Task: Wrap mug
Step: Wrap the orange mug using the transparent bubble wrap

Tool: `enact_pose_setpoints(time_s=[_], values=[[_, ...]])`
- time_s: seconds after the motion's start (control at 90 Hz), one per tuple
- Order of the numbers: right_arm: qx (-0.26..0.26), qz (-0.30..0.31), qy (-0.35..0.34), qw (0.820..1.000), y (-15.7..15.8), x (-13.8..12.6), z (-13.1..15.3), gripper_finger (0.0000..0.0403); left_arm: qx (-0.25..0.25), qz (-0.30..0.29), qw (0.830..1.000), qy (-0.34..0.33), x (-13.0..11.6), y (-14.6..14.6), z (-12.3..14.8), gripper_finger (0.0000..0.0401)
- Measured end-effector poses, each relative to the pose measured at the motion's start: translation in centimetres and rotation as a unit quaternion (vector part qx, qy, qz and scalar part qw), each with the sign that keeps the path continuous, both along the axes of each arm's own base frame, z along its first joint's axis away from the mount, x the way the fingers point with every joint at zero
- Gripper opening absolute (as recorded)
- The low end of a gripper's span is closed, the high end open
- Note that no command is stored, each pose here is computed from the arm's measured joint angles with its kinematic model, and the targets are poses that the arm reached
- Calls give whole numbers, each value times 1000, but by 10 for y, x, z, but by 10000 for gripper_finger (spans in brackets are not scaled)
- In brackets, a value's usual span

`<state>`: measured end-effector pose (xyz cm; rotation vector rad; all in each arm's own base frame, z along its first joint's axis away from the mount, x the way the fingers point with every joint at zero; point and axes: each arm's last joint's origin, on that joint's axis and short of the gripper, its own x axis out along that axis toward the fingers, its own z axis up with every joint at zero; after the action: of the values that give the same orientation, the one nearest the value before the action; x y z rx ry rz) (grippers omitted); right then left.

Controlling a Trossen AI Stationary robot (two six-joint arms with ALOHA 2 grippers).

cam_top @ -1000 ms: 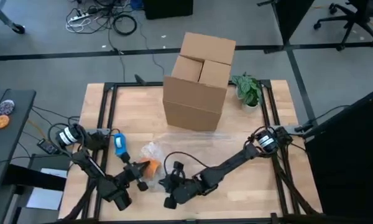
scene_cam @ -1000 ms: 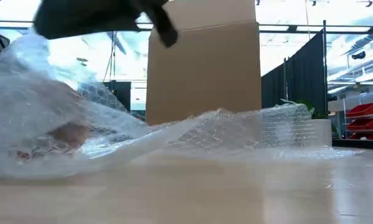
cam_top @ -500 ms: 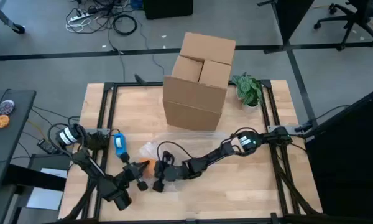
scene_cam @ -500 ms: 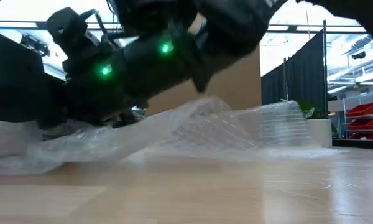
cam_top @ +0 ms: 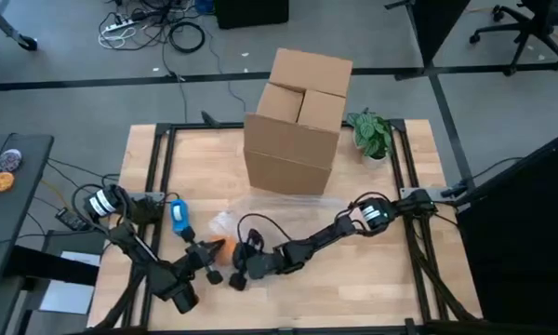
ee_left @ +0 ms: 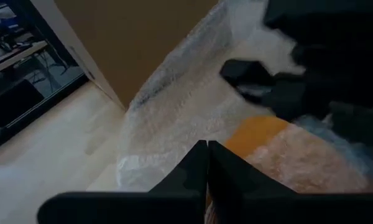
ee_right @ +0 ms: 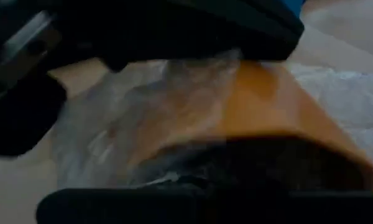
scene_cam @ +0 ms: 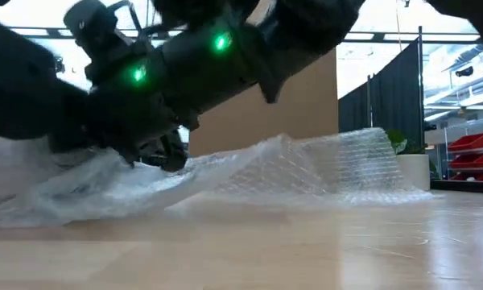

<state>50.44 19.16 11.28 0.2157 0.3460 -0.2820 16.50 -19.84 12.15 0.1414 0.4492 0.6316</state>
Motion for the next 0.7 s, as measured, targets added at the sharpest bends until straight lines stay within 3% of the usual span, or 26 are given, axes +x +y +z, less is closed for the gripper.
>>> enact_pose_setpoints(time_s=[0.311,0.556,0.7], values=[[-34,-6,108,994,27,-43,50,0,-6,9,1000,-4,4,2,0,0],[-62,-21,149,987,42,-80,89,0,-21,7,1000,-16,38,2,-2,0],[-97,-18,190,977,57,-107,93,0,-37,6,999,-28,55,3,-1,0]])
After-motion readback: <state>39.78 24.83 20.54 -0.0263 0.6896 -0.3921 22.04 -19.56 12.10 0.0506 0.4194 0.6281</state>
